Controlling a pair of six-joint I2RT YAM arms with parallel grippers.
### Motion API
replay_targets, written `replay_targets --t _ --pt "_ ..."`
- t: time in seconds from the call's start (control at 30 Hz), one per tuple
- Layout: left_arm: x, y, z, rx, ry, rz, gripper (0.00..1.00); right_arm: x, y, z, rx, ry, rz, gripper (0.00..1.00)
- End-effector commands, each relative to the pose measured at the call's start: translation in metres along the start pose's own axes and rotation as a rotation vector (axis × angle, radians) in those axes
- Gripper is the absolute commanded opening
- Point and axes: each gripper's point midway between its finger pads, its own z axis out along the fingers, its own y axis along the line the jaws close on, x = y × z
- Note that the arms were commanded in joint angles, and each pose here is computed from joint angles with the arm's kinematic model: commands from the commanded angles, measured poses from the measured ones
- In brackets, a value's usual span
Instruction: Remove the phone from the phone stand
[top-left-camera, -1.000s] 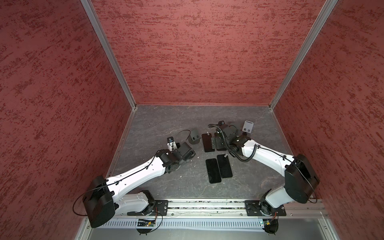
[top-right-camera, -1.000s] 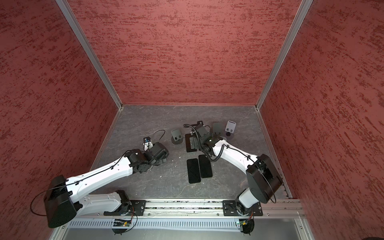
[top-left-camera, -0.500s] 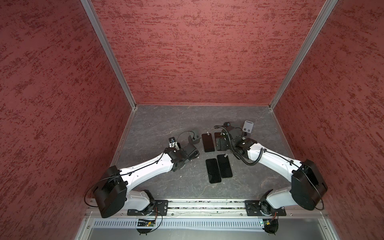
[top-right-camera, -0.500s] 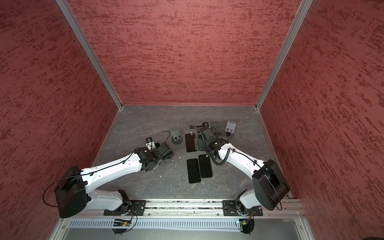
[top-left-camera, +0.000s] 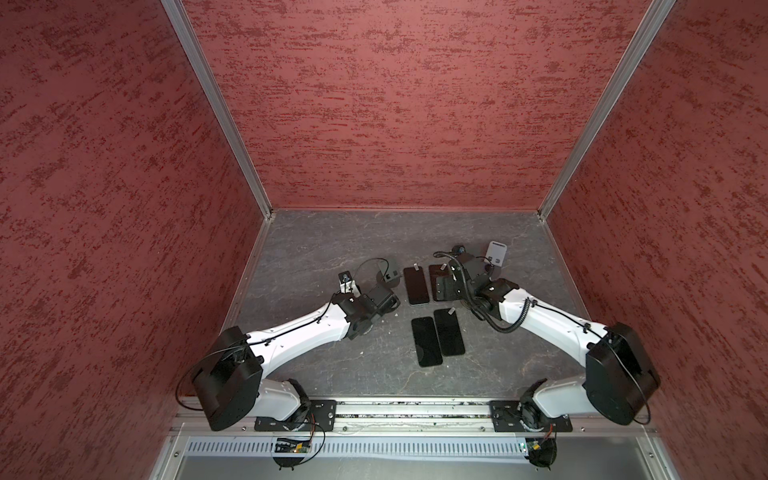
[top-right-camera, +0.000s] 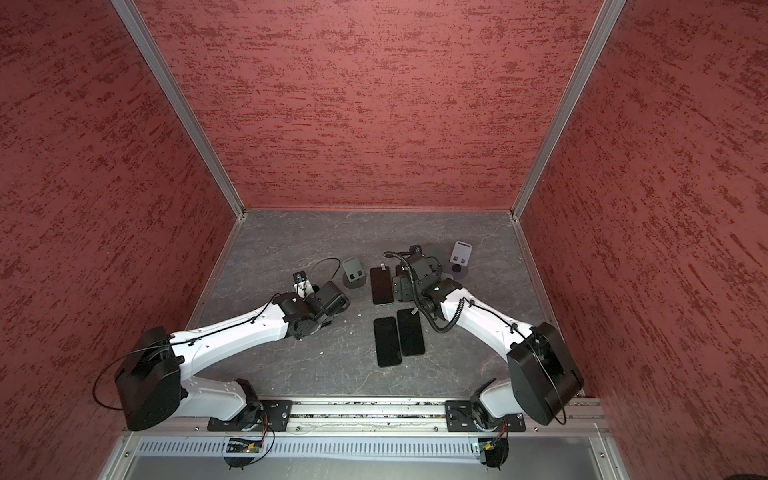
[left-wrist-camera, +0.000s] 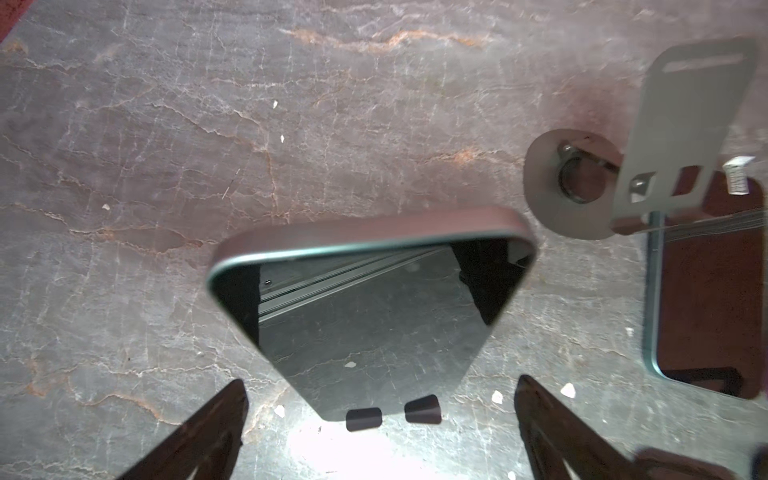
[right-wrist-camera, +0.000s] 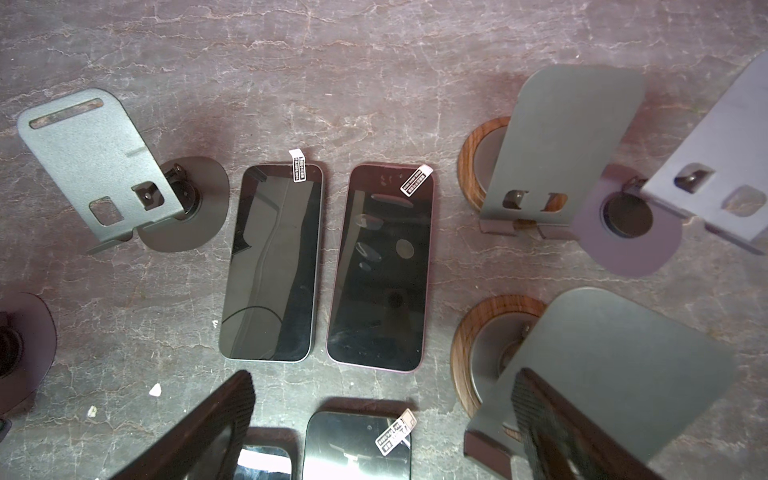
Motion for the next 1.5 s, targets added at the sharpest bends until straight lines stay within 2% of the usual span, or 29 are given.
replay_targets --t 0.0,0.6,0.93,1.47 --pt "-0.002 -0.005 0.004 -0.003 0.013 0.019 1.00 -0.004 0.000 -0.001 -0.018 -0.019 0.012 0.99" --pt "0.001 -0.009 0.022 -0.049 0.024 0.039 0.99 0.002 -0.003 0.007 -0.011 0.005 0.018 0.99" --pt "0.001 -0.008 0.024 -0.064 0.023 0.043 0.83 0.002 -0.004 0.010 -0.014 0.012 0.024 0.99" --pt "0.002 -0.002 0.023 -0.065 0.008 0.048 0.68 -0.001 -0.002 0.009 -0.025 0.012 0.033 0.99"
